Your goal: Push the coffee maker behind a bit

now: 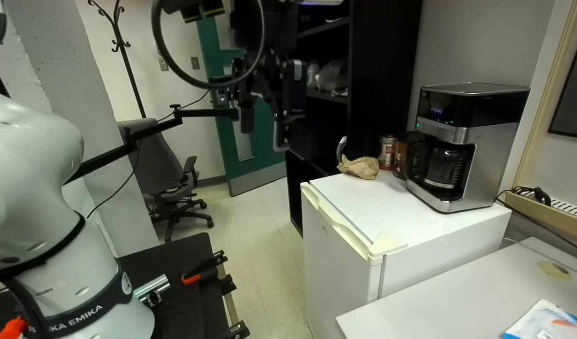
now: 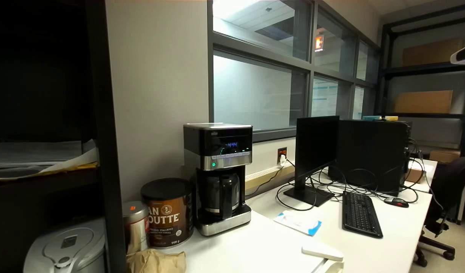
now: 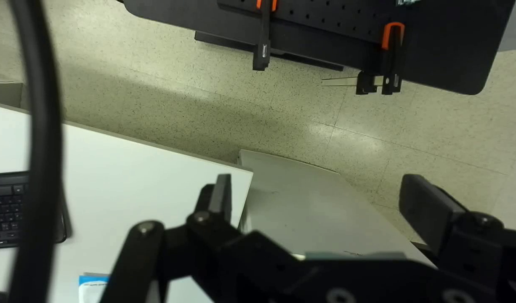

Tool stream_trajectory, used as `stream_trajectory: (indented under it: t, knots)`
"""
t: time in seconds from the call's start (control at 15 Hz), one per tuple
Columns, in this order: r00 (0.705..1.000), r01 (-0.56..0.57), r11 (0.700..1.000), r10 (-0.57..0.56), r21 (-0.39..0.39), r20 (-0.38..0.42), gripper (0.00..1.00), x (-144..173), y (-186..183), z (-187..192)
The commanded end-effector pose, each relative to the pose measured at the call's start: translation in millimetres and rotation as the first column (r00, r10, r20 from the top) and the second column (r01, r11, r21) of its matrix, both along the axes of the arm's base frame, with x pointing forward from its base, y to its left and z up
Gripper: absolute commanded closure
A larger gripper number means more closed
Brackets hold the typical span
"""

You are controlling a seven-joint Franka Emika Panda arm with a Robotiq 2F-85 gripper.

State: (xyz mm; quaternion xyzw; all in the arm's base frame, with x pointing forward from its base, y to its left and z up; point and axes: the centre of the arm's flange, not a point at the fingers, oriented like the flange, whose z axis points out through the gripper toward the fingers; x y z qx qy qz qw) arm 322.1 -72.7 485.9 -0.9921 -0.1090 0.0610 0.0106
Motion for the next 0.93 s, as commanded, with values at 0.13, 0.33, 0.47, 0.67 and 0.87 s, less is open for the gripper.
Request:
stream_trajectory:
  t: [0.13, 0.33, 0.47, 0.67, 0.87]
  knots:
    - [0.999, -0.023, 1.0, 0.023, -0.006, 0.022, 0.0, 32, 0, -12]
    - [0.998, -0.045, 0.999, 0.045, -0.01, 0.053, 0.0, 62, 4, -25]
    - [0.994, -0.06, 0.998, 0.061, -0.014, 0.086, 0.26, 84, 9, -38]
    - [0.986, -0.087, 0.996, 0.091, -0.036, 0.141, 0.39, 121, 21, -57]
    - [0.964, -0.124, 0.988, 0.142, -0.091, 0.224, 0.63, 165, 40, -79]
